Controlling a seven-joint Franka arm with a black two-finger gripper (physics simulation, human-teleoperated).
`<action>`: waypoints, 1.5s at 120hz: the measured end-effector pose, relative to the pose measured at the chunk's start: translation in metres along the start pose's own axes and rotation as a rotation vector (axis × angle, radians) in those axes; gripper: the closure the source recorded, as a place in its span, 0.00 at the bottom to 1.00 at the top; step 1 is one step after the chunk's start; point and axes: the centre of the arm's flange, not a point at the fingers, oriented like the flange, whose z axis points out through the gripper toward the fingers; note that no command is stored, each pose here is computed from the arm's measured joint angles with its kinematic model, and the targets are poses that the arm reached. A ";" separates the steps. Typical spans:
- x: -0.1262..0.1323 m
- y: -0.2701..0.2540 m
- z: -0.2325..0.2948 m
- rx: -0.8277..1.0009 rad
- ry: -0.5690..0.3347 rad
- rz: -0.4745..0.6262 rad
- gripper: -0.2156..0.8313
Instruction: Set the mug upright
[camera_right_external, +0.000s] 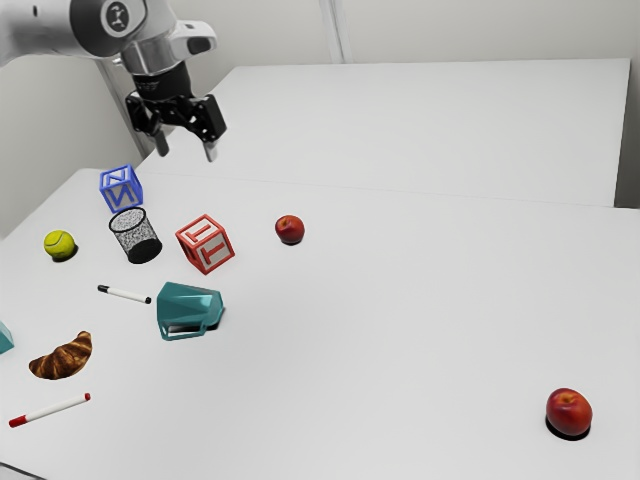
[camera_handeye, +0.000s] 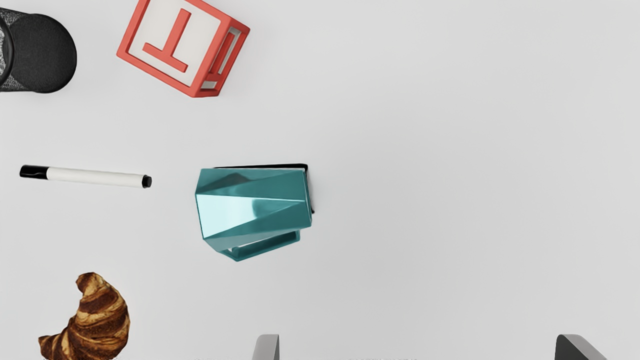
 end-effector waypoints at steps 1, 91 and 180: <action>0.000 -0.001 0.000 0.000 0.000 -0.001 0.21; -0.001 -0.023 0.122 -0.347 -0.078 0.107 0.21; -0.033 -0.217 0.241 -0.483 0.020 0.029 0.21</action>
